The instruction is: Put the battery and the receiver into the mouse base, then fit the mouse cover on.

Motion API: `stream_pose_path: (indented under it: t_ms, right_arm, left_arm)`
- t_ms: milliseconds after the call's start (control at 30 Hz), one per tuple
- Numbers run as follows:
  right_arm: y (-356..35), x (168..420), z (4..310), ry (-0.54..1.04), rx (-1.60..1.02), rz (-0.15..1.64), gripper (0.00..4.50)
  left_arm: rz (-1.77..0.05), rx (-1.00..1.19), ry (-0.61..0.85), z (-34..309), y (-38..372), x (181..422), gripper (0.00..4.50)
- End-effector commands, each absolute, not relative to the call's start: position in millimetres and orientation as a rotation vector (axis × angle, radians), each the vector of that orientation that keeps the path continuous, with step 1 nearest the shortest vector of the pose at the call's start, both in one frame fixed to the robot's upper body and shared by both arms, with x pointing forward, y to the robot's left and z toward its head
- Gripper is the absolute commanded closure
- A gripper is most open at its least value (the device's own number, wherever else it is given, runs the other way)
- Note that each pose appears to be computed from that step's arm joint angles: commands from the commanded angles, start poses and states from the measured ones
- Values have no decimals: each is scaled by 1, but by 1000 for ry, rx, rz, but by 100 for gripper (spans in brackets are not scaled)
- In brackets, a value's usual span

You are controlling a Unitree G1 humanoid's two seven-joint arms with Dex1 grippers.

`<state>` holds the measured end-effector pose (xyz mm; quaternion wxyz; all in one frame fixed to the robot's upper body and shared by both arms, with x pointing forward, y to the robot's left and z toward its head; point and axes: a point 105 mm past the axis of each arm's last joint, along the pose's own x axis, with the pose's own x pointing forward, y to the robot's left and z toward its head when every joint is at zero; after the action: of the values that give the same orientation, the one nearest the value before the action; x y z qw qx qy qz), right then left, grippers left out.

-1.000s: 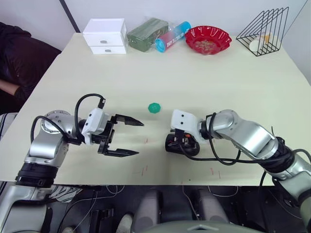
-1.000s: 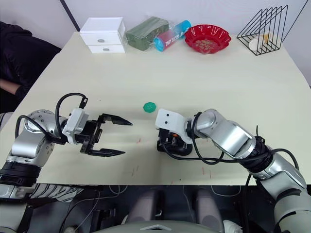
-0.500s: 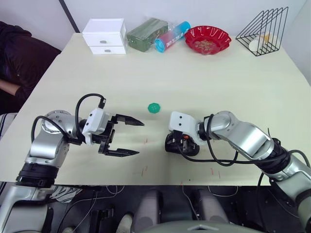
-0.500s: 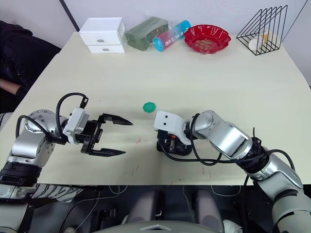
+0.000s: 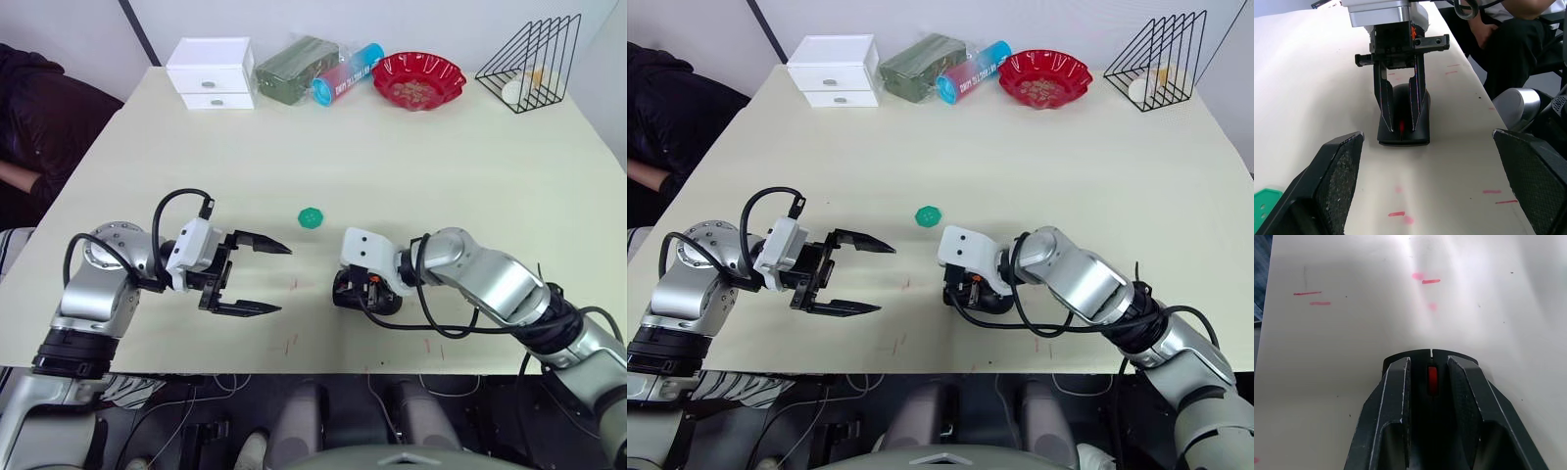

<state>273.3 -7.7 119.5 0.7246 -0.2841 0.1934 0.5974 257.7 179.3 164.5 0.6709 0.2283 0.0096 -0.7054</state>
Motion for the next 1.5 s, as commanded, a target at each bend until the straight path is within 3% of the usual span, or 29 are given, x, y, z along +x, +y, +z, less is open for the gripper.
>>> stream_pose_path:
  t_ms: [33, 233, 367, 467, 667, 1000, 1167, 1500]
  right_arm:
    - [-23, 276, 101, 533, -640, 1269, 325]
    - [-36, 275, 84, 654, -654, 1237, 325]
    - [-30, 274, 90, 604, -647, 1260, 325]
    - [-12, 276, 119, 405, -554, 1309, 325]
    - [-14, 281, 147, 204, -445, 1300, 325]
    - [-59, 275, 166, -59, -298, 1200, 325]
    - [-83, 248, 147, -46, -137, 1278, 325]
    - [-95, 258, 123, -53, -112, 1267, 325]
  left_arm:
    - [-1628, 550, 3, 172, 179, 253, 0]
    - [-1628, 552, 4, 171, 179, 253, 0]
    - [-1628, 552, 4, 172, 179, 252, 0]
    - [-1630, 553, 1, 172, 179, 253, 0]
    - [-1630, 555, -3, 173, 179, 254, 0]
    - [-1657, 560, -24, 176, 172, 255, 0]
    - [-1680, 567, -35, 179, 168, 253, 0]
    - [-1694, 566, -41, 181, 166, 252, 0]
